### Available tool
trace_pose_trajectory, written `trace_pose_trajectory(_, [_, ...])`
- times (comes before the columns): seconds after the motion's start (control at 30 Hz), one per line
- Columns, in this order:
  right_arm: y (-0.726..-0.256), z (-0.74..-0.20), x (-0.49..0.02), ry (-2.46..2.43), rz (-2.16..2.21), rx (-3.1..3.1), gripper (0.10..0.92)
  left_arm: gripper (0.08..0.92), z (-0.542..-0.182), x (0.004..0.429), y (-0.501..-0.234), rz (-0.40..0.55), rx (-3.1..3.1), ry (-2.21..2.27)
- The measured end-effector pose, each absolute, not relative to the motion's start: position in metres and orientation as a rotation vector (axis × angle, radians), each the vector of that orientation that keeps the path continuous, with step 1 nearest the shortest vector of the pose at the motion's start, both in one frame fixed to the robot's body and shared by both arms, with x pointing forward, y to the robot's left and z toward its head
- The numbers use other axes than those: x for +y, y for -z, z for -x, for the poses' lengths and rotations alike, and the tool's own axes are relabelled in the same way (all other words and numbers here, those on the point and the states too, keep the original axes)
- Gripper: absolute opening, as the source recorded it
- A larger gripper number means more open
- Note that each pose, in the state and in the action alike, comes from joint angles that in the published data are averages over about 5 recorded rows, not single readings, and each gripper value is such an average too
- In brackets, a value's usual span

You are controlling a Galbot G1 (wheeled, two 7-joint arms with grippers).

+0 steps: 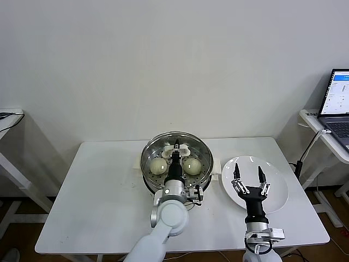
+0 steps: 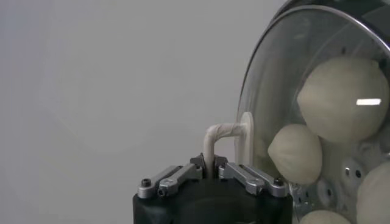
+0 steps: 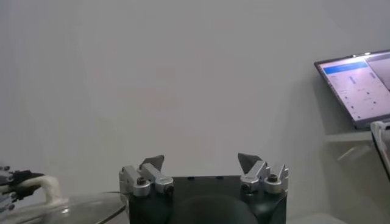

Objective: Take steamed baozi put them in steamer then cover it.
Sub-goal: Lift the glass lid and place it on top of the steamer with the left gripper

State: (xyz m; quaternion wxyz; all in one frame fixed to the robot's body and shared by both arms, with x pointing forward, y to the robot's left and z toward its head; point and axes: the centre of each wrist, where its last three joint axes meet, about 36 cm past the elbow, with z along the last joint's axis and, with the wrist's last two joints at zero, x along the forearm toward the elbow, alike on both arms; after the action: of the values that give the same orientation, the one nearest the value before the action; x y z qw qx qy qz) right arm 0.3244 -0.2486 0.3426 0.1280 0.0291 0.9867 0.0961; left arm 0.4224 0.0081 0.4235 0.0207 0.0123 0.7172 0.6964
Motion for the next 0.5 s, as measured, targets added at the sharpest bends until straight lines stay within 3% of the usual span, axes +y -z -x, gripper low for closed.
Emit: trace_pose_trajectory(0.5, [-0.3411, -0.3239, -0.2455, -0.274, -0.070, 2.876, 0.823, 0.189, -0.4144, 0.0028, -0.4249, -0.058, 2.241, -2.140])
